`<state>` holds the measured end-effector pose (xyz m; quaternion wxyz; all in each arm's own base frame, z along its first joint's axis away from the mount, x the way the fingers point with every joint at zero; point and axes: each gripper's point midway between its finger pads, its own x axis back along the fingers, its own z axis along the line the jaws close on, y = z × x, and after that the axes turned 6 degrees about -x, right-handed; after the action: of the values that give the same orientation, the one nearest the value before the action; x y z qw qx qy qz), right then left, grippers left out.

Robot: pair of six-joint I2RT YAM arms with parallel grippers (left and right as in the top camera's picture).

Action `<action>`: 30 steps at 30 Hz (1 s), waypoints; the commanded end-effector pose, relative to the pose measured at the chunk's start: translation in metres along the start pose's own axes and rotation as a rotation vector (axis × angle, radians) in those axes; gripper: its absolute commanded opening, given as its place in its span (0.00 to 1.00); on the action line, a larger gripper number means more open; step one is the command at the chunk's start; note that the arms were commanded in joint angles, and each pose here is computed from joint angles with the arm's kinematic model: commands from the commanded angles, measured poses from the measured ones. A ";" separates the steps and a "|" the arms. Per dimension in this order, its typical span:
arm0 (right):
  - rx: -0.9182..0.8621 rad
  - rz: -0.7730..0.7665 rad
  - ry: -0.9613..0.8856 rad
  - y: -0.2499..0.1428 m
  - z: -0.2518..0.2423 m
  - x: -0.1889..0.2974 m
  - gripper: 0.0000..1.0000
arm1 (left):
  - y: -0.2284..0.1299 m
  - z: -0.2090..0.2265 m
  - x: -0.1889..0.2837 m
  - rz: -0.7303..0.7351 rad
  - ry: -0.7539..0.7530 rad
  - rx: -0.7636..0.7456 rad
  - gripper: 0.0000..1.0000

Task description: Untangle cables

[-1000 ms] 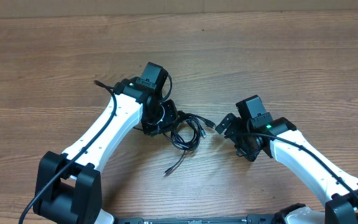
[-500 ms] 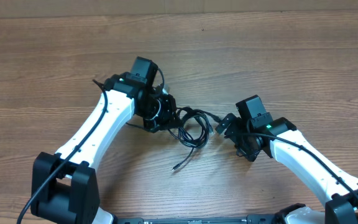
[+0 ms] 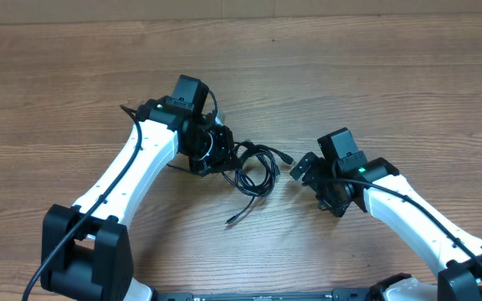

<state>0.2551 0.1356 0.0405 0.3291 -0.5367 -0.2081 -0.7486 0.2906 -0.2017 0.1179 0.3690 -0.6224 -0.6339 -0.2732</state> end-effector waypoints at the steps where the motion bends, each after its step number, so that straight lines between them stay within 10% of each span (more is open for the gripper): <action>1: 0.001 -0.013 0.006 0.003 0.003 0.001 1.00 | 0.006 -0.010 0.012 -0.039 -0.020 -0.052 0.04; 25: 0.001 -0.014 0.006 0.004 0.003 0.001 1.00 | 0.013 -0.011 0.012 -0.068 -0.018 -0.023 0.04; 30: 0.001 -0.370 0.061 0.068 0.025 0.014 1.00 | 0.011 -0.010 0.012 -0.061 -0.014 -0.018 0.04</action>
<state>0.2918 0.1255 0.0495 0.2736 -0.4884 -0.2474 -0.7908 0.2973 -0.2006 0.1168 0.3649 -0.6133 -0.6400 -0.2846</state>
